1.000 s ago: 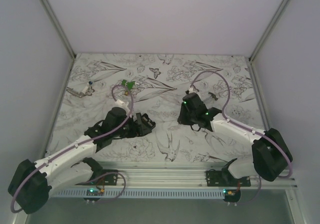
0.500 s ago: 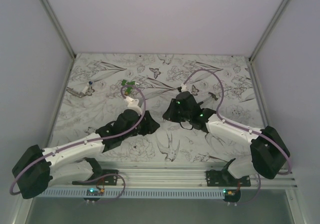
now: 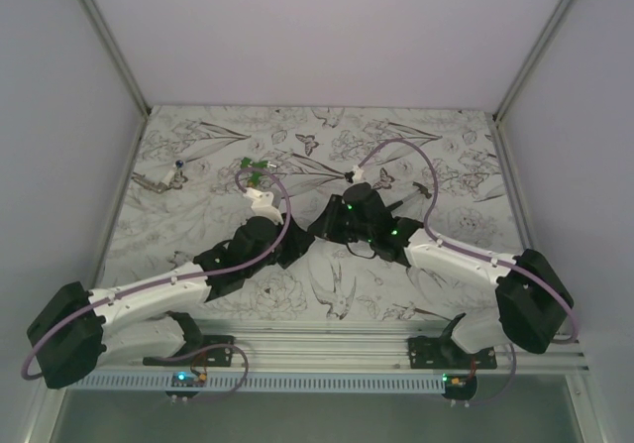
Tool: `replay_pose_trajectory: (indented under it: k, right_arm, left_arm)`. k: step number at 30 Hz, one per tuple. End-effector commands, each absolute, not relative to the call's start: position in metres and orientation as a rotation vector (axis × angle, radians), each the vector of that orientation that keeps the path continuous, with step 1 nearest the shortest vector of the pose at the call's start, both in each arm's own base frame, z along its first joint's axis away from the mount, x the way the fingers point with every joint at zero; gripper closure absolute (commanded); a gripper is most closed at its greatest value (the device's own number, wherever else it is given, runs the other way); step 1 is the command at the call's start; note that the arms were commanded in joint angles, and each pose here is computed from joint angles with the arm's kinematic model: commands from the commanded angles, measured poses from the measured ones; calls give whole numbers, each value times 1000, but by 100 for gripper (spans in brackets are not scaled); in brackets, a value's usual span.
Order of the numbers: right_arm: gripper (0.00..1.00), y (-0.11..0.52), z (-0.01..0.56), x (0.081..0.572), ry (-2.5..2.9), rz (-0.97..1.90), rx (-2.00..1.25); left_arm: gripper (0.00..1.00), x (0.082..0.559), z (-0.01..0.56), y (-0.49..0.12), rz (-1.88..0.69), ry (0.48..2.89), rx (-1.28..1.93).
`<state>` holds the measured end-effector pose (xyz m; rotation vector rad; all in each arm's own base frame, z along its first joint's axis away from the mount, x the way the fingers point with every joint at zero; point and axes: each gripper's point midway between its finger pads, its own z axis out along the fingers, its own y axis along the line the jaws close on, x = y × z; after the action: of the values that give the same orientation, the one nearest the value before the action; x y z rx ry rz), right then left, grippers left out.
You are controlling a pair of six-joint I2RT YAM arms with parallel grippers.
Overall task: Snap on the fuse box
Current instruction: Pick up the fuse from the center of the board.
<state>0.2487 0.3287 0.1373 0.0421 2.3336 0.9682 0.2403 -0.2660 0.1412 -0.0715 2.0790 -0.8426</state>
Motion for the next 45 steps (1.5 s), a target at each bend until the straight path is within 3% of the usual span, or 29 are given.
replay_pose_trajectory:
  k: [1, 9, 16, 23, 34, 36, 45]
  right_arm:
    - [72, 345, 152, 247, 2297, 1053, 50]
    - [72, 352, 151, 242, 2301, 1078, 34]
    - [72, 355, 150, 237, 2301, 1097, 33]
    - [71, 357, 149, 234, 2298, 1105, 31]
    - [45, 332, 179, 243, 2128, 1053, -70]
    - [41, 326, 191, 243, 2068, 1050, -142]
    - [42, 303, 244, 205, 1630, 1143, -676]
  left_arm:
    - [74, 251, 160, -270, -847, 2011, -97]
    - [82, 253, 155, -266, -815, 2013, -121]
    - [100, 253, 154, -264, -808, 2011, -120]
    - [100, 253, 150, -261, -788, 2015, -119]
    - [100, 242, 154, -251, -832, 1995, 141]
    - [100, 240, 156, -247, -866, 1990, 174]
    - [100, 205, 203, -255, -1142, 1858, 446]
